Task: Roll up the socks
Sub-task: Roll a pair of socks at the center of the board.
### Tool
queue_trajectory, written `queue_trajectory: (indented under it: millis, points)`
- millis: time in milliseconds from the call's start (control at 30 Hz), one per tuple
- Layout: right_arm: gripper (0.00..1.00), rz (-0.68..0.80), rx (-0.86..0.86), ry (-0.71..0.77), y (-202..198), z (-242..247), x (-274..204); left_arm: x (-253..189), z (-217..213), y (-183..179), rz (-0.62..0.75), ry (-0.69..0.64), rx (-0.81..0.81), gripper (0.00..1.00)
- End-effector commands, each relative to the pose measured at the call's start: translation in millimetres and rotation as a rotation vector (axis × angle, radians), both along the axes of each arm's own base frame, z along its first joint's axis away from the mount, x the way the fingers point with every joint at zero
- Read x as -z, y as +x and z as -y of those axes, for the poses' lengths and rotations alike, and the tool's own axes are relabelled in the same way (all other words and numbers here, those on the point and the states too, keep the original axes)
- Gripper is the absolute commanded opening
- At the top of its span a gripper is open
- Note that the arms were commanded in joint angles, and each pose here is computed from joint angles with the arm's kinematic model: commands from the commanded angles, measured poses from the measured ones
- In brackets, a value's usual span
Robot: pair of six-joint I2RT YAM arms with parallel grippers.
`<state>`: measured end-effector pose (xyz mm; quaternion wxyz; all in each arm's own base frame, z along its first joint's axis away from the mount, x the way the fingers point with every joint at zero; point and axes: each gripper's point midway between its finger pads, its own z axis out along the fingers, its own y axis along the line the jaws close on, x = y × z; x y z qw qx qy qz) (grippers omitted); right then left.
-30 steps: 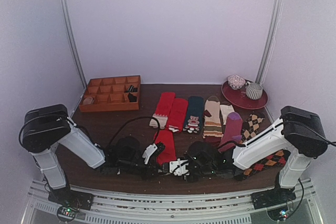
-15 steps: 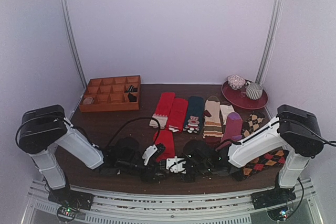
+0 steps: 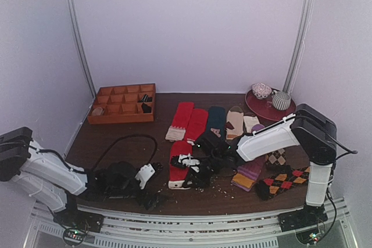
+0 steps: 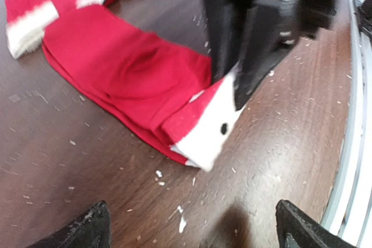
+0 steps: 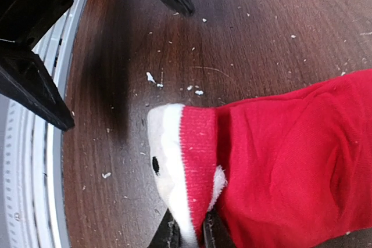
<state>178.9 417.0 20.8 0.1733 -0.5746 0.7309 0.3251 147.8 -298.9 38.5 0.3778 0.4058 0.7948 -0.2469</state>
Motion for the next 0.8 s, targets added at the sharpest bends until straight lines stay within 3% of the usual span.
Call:
queue_trajectory:
  millis: [0,167,300,400,567,767]
  points:
    - [0.11,-0.321,0.060,-0.304,-41,57,60,-45,4,14,0.281,-0.097,0.037,0.95]
    - [0.11,-0.376,0.076,-0.369,-45,66,72,-62,26,15,0.391,-0.142,0.126,0.82]
    - [0.11,-0.373,0.078,-0.378,-44,67,73,-51,48,13,0.351,-0.163,0.219,0.89]
    - [0.11,-0.374,0.078,-0.379,-43,68,74,-43,54,15,0.326,-0.164,0.263,0.89]
    - [0.11,-0.377,0.075,-0.387,-42,70,76,-33,60,22,0.299,-0.150,0.293,0.68]
    - [0.11,-0.377,0.082,-0.383,-40,72,76,-21,60,17,0.250,-0.149,0.319,0.60]
